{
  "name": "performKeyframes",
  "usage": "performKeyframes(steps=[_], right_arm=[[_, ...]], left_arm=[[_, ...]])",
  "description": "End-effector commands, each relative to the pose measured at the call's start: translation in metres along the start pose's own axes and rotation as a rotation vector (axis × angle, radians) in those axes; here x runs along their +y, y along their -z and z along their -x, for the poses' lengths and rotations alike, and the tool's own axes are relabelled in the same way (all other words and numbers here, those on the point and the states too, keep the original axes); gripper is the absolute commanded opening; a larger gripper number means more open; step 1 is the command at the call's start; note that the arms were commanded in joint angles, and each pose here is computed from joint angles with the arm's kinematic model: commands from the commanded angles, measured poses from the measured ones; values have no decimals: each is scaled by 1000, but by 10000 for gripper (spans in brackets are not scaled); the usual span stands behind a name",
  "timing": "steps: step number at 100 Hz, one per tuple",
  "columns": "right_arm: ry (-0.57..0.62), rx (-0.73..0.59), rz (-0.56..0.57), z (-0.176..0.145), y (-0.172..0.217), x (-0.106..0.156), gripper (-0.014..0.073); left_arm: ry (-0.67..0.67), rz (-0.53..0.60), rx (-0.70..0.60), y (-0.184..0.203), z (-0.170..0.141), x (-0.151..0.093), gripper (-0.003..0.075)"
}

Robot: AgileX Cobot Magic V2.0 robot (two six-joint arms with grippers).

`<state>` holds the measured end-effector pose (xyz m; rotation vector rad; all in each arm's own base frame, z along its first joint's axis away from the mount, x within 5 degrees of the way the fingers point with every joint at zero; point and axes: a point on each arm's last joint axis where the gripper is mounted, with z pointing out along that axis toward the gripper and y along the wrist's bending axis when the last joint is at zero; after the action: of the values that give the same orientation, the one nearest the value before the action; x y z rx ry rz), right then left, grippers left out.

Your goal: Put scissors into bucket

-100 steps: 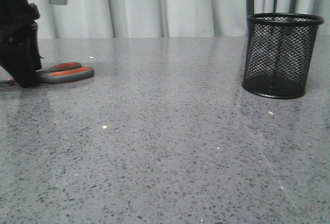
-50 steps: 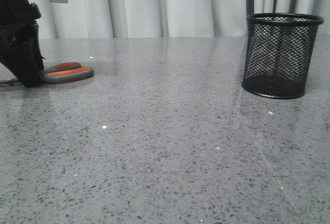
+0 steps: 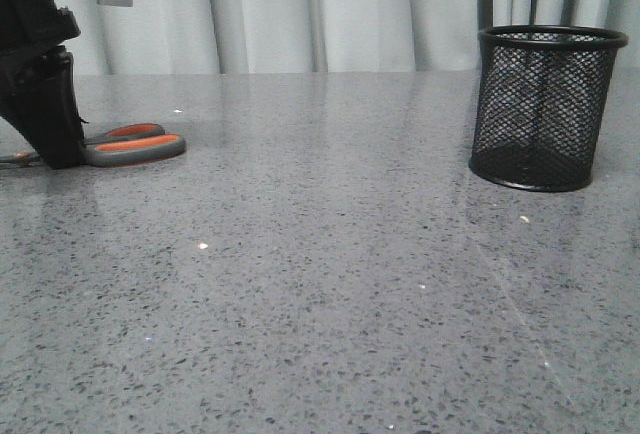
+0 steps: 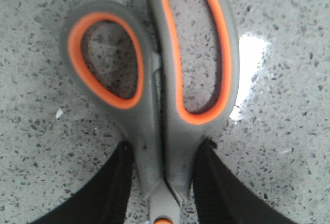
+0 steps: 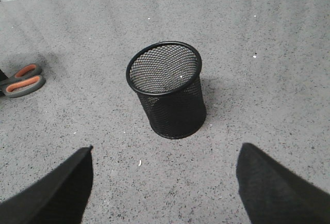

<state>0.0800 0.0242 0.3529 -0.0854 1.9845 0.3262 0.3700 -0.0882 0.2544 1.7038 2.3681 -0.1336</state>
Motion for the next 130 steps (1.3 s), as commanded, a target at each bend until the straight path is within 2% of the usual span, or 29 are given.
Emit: performKeyframes(steps=[1,23,38,46,52,65,74,92,100,115,130], right_arm=[[4,-85,11,15,3,3,520],[-11,-75,24,14,3,4,520],[-51,-77,60,15,3,7,520],[-75,-88,138,16,4,14,520],[-63,-116,225,19,6,21,520],[-125,-214,438,30,11,38,520],[-172,-250,519,37,9,44,521],[-169,-246,540,54,1,47,522],[-121,-251,553,65,0,50,522],[-77,-219,597,85,-5,57,522],[-60,-178,580,92,-20,56,522]], left_arm=[[15,36,-50,26,4,-5,109],[50,161,-156,62,10,-12,104],[67,237,-322,101,17,-28,104],[61,281,-416,123,24,-41,104],[23,334,-467,141,30,-54,104],[-80,417,-576,174,46,-90,104],[-151,446,-646,191,56,-115,104],[-319,456,-748,211,75,-165,104],[-400,447,-768,213,84,-184,104],[-517,471,-798,213,99,-208,104],[-564,507,-865,218,108,-221,104]])
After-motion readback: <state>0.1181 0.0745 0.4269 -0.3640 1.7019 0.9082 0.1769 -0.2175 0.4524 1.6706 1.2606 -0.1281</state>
